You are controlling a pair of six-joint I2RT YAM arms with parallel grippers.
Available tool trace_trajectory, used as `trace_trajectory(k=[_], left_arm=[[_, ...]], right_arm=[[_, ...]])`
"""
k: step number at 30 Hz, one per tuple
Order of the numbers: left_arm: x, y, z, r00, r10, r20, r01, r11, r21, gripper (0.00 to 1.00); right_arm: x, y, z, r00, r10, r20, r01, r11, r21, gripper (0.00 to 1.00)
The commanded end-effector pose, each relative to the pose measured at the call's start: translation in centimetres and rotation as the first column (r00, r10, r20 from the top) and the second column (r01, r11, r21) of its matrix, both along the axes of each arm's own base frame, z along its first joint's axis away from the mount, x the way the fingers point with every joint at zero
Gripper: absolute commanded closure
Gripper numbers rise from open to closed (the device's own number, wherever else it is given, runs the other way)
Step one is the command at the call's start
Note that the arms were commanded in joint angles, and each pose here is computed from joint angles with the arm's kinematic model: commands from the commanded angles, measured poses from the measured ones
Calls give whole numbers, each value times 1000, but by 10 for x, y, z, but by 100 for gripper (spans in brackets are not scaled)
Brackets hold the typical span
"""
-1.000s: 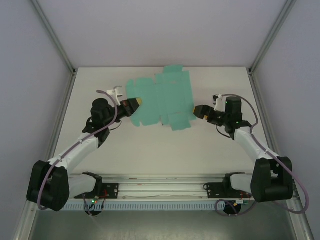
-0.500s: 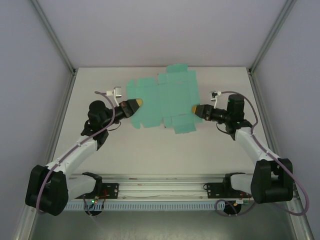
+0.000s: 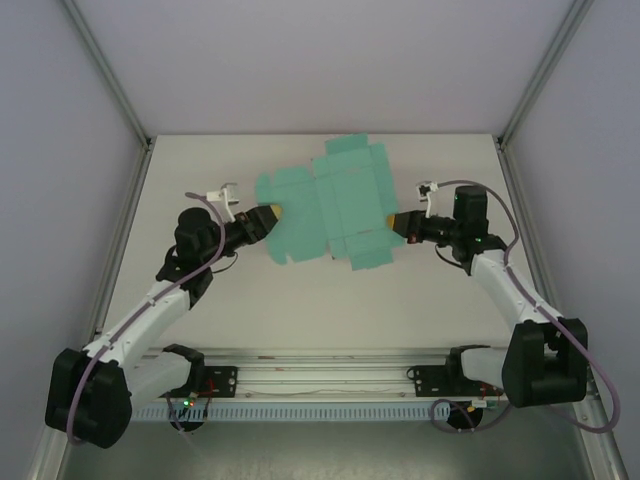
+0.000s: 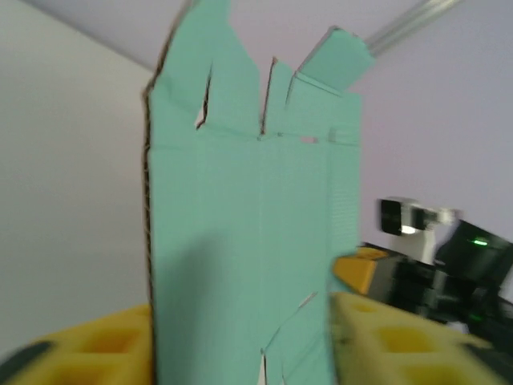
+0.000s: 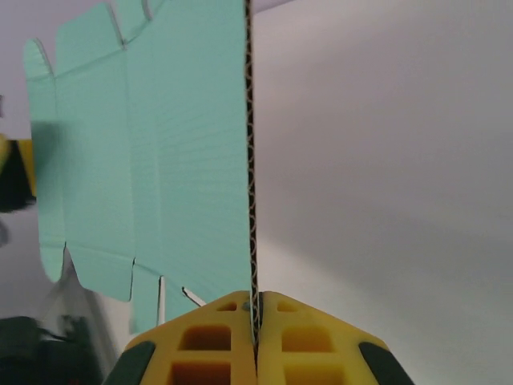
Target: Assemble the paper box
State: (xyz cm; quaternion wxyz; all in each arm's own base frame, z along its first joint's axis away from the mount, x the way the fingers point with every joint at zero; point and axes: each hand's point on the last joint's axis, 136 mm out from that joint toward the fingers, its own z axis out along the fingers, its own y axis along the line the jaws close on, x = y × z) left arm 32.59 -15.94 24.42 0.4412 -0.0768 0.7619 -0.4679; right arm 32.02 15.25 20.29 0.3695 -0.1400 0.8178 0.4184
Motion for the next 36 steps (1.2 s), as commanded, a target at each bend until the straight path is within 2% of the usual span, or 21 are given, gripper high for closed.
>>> trace_trajectory(k=[1,3,6,11,16,20,25,30,36], left_arm=[[2,43,-51,965,224,-133,-191,956,223,0],[-2,58,-70,939,296,-174,-233,922,309,0],[-6,61,-85,929,305,-212,-221,912,345,0],[-3,35,-87,957,173,-234,-104,954,281,0],[13,-8,-75,974,1,-229,46,979,199,0],[32,-45,-61,973,-125,-192,148,983,109,0],[65,-64,-61,965,-152,-213,170,983,65,0],[92,-71,-76,959,-143,-244,164,984,70,1],[114,-75,-98,946,-120,-301,155,983,97,19]], right_arm=[[-4,-5,-33,998,50,26,-44,975,-216,100],[-7,-1,-54,996,92,-4,-90,953,-290,100],[-2,2,-85,993,115,-35,-119,906,-405,100],[20,6,-114,994,95,-50,-107,829,-549,100],[42,16,-121,989,124,78,-39,736,-676,100],[53,27,-112,968,136,210,51,713,-700,100],[41,44,-105,916,247,316,47,717,-696,100],[34,47,-101,897,272,348,54,716,-696,100],[24,49,-101,879,307,364,51,700,-713,100]])
